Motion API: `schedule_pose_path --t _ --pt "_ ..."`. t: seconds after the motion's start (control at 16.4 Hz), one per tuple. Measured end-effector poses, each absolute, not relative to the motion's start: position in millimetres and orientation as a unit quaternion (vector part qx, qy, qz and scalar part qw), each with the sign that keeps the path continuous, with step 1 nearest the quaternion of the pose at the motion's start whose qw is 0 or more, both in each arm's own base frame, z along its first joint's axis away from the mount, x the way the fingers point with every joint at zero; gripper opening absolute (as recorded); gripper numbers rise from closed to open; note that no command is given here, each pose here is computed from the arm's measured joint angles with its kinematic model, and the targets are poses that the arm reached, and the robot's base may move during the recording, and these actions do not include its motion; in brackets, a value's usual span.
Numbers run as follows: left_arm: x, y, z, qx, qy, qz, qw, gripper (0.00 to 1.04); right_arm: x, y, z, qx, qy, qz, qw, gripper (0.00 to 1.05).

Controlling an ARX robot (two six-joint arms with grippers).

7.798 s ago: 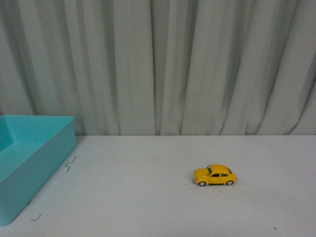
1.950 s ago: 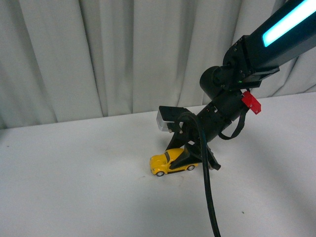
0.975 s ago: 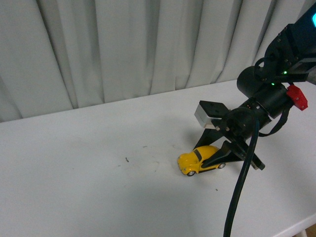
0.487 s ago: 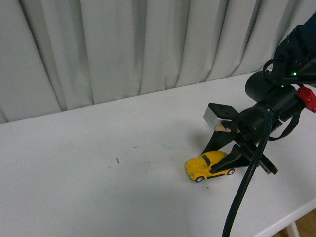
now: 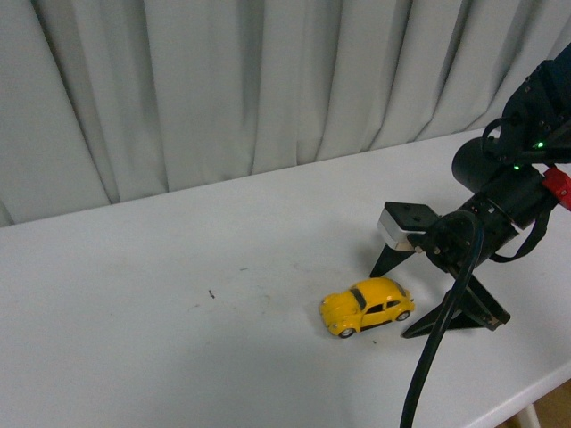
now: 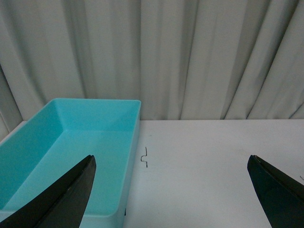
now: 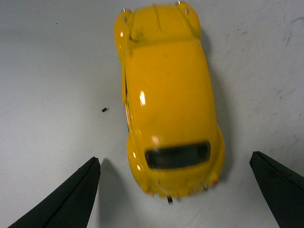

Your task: Wind up and store yellow beetle toy

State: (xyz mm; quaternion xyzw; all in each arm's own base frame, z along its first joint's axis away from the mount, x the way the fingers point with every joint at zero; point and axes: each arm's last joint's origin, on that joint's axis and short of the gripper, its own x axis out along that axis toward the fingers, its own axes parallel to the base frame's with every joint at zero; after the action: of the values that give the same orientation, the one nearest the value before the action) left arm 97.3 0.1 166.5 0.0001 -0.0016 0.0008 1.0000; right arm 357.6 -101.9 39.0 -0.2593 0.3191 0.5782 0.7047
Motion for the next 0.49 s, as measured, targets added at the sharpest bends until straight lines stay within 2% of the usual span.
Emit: schedule_pose_path --t 0.49 --pt "97.3 0.1 166.5 0.0 -0.002 0.001 1.0 0.98 358.2 -102.0 37.8 -0.265 0.313 0.575 0.708 0.98"
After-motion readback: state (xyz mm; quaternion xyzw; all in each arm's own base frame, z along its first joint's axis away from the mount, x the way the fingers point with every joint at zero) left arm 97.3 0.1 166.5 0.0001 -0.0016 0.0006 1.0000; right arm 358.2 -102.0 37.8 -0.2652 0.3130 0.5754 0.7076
